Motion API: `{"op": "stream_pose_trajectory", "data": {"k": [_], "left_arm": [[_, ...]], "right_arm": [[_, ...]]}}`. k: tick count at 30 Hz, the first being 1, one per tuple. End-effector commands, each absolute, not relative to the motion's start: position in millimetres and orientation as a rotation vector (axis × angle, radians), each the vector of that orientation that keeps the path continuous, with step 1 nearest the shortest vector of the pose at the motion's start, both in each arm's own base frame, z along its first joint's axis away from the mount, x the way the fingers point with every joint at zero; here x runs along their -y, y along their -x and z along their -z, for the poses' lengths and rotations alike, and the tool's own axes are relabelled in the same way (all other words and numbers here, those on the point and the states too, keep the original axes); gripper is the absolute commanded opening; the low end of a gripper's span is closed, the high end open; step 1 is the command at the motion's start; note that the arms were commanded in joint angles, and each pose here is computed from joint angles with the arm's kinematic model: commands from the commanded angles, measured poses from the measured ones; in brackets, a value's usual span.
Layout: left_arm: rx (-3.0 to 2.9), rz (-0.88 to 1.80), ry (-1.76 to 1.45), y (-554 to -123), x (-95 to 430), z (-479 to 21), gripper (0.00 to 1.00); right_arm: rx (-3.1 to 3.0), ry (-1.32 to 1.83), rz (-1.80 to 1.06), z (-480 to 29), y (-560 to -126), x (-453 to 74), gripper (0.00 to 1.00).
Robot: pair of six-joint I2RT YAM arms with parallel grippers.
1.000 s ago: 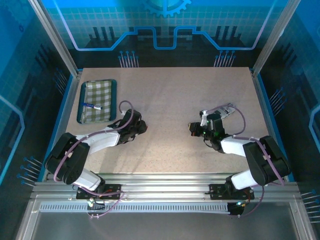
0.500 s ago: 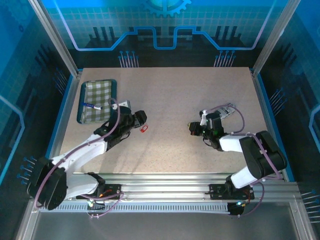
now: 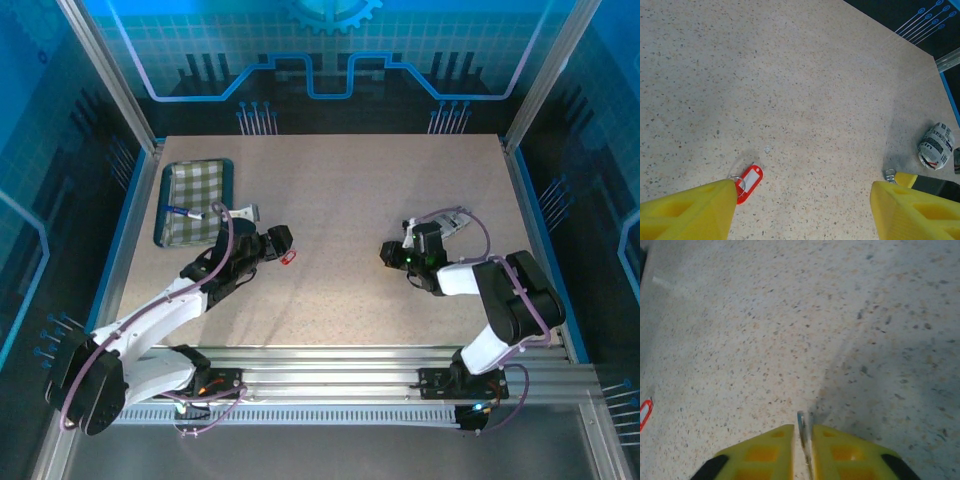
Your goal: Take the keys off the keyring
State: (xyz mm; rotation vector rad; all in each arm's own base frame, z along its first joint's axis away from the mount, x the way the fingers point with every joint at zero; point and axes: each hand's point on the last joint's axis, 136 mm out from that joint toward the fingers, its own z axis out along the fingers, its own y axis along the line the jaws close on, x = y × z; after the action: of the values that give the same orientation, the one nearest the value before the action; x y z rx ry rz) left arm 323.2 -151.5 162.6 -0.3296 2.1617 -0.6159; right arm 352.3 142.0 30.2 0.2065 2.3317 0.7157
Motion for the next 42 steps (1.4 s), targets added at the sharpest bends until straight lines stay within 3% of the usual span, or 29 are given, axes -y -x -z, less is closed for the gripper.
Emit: {"op": "stream_pose_trajectory", "data": {"k": [1,6,7,9,10,11,15,20,26,33,42], "left_arm": [[-2.161,0.629,0.275,-325.4,159.2,-166.4,0.71],[-2.166,0.624,0.273,-330.4,162.1,-166.0,0.72],[-2.160,0.623,0.273,-331.6,162.1,-167.3,0.77],[-2.152,0.609,0.274,-333.4,160.5,-169.8,0.99],[-2.148,0.596,0.268,-334.5,159.5,-170.8,0.99],[-2.145,0.579,0.263,-335.7,158.0,-172.3,0.99],[-2.127,0.453,0.256,-346.0,146.2,-182.2,0.99],[-2.035,0.106,0.153,-368.2,114.6,-209.1,0.99],[-2.010,-0.355,0.208,-376.2,27.0,-190.0,0.99],[-1.875,-0.381,0.230,-388.0,-9.4,-144.7,0.99],[-1.797,-0.232,0.191,-384.3,-10.3,-117.9,0.99]], "right_arm": [[-2.338,-0.295,-0.676,-26.4,-347.9,-120.6,0.20],[-2.336,-0.320,-0.601,-39.1,-335.7,-96.3,0.37],[-2.328,-0.308,-0.576,-45.2,-333.2,-91.9,0.40],[-2.320,-0.275,-0.512,-58.6,-328.2,-83.9,0.50],[-2.305,-0.254,-0.479,-69.2,-327.9,-80.1,0.93],[-2.287,-0.239,-0.448,-80.1,-328.0,-76.2,1.00],[-2.192,-0.192,-0.339,-126.2,-336.6,-64.6,1.00],[-2.046,-0.059,-0.079,-176.6,-361.4,-50.7,1.00],[-1.907,-0.034,0.217,-179.2,-378.0,-22.8,1.00],[-1.855,0.053,0.339,-156.9,-399.8,-21.1,1.00],[-1.827,0.076,0.065,-108.6,-384.9,-18.1,1.00]]}}
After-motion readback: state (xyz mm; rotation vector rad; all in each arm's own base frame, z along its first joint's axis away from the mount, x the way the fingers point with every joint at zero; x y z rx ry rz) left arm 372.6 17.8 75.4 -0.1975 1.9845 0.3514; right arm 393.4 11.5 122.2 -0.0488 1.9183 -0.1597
